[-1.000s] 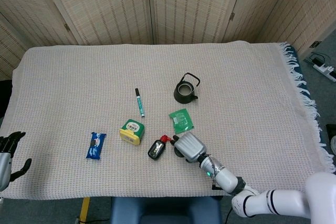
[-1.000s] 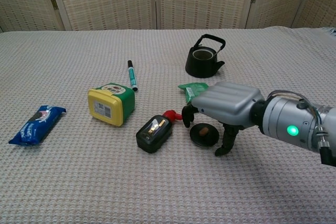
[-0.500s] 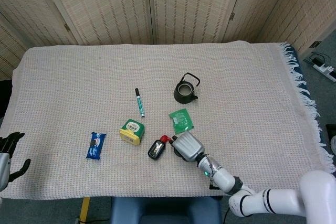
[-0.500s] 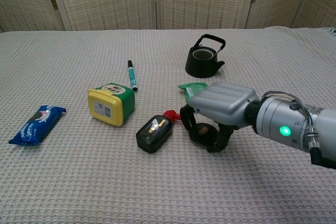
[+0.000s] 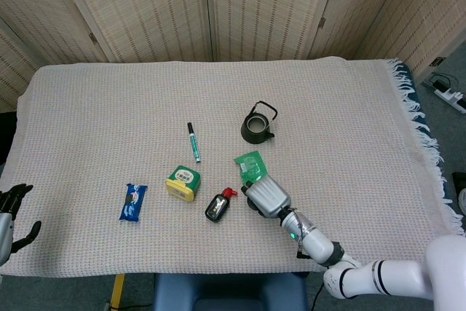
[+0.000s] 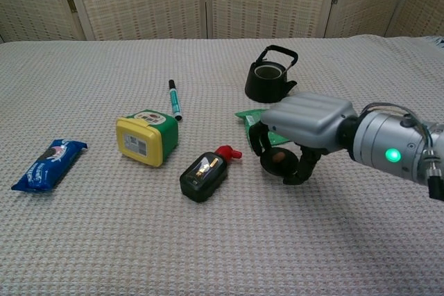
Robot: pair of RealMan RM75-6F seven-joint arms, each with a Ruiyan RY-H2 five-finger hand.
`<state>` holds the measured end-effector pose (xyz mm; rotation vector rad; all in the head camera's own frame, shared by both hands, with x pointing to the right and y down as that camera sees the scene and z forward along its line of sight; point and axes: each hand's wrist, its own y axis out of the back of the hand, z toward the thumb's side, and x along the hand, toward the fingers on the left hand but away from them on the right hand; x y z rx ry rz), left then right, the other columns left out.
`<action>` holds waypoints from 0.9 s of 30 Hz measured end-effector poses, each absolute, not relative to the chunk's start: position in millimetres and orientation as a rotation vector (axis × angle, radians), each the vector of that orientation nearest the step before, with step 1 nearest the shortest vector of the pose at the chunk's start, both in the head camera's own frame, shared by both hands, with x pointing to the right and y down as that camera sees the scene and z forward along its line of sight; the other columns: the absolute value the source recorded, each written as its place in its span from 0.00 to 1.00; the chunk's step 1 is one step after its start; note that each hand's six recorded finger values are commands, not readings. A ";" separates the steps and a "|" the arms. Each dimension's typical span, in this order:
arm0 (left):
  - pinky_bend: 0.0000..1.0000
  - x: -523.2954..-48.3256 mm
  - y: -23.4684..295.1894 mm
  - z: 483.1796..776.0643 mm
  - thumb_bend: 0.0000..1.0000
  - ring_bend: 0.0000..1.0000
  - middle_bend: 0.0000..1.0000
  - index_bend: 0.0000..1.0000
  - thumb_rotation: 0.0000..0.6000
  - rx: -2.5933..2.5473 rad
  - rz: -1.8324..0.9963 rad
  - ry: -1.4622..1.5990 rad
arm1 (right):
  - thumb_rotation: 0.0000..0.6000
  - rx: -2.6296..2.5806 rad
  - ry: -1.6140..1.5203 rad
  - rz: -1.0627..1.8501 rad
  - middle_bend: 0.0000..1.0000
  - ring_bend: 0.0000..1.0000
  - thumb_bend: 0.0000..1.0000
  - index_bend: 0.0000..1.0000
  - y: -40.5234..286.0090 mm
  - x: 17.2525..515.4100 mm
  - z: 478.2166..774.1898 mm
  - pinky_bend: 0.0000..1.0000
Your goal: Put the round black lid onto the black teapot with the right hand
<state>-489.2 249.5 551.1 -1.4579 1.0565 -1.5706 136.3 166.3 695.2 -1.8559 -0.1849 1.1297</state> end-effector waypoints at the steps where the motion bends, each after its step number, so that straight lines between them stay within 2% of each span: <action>1: 0.14 -488.7 249.4 551.1 0.29 0.19 0.13 0.16 1.00 -1.458 -1.569 1.055 | 1.00 -1.850 -0.202 1.136 0.46 0.91 0.29 0.47 160.0 138.6 693.1 0.72; 13: 0.14 -485.7 250.4 547.5 0.29 0.19 0.13 0.16 1.00 -1.446 -1.574 1.050 | 1.00 -1.737 -0.369 1.202 0.46 0.91 0.29 0.47 68.9 142.2 680.7 0.72; 27: 0.14 -484.3 248.7 546.7 0.29 0.19 0.13 0.16 1.00 -1.435 -1.589 1.043 | 1.00 -1.632 -0.366 1.285 0.46 0.91 0.29 0.47 13.1 118.2 701.0 0.72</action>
